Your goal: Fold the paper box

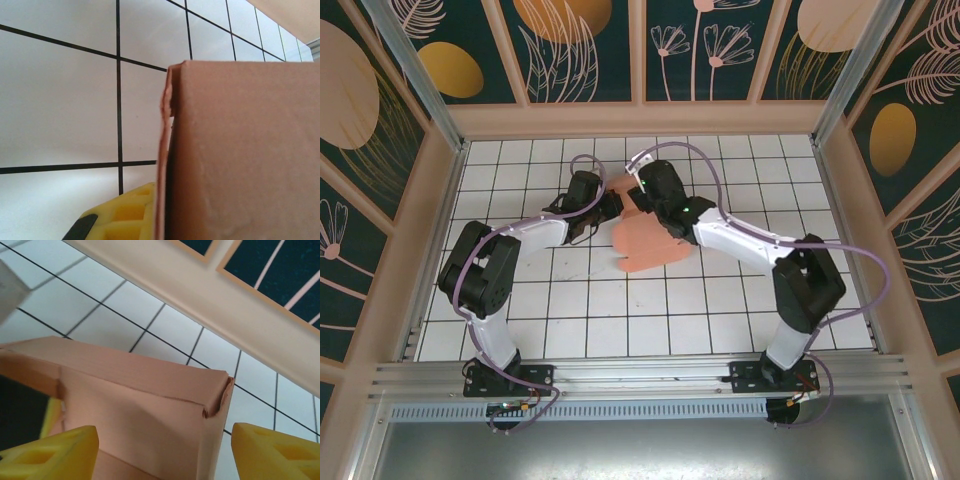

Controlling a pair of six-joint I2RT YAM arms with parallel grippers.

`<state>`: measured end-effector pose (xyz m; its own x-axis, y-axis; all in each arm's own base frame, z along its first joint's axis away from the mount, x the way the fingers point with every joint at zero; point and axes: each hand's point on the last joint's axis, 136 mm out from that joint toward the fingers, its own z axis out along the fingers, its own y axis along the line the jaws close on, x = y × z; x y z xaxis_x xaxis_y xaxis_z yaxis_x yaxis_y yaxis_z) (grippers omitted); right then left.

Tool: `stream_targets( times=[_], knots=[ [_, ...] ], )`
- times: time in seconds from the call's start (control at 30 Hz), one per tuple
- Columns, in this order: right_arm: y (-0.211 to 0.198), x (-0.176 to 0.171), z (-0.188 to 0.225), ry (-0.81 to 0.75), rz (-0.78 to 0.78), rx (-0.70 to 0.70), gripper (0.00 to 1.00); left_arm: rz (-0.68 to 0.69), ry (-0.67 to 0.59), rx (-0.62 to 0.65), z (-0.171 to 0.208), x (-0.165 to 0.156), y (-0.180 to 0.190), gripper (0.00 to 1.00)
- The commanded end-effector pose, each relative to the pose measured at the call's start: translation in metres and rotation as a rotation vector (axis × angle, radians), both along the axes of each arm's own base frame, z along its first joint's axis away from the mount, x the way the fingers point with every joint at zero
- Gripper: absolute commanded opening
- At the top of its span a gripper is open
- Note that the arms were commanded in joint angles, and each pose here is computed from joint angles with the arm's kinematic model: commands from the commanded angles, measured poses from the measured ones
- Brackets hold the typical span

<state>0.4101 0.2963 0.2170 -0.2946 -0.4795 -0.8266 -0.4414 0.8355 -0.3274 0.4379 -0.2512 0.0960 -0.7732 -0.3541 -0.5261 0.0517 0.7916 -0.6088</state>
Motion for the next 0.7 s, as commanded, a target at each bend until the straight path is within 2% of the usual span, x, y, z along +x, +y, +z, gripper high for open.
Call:
stream_targets(
  times=[0.0, 0.17, 0.27, 0.67],
  knots=[
    [0.006, -0.012, 0.037, -0.019, 0.094, 0.204, 0.72, -0.021, -0.065, -0.043, 0.026, 0.008, -0.010, 0.00],
    [-0.003, -0.026, 0.054, 0.052, 0.225, 0.407, 0.71, -0.027, -0.067, -0.044, 0.026, 0.008, -0.011, 0.00],
    [-0.018, -0.029, 0.060, 0.076, 0.253, 0.479, 0.71, -0.035, -0.072, -0.044, 0.027, 0.007, -0.011, 0.00],
    [-0.070, -0.052, 0.044, 0.222, 0.509, 0.503, 0.73, -0.157, -0.130, -0.052, 0.043, -0.001, -0.024, 0.00]
  ],
)
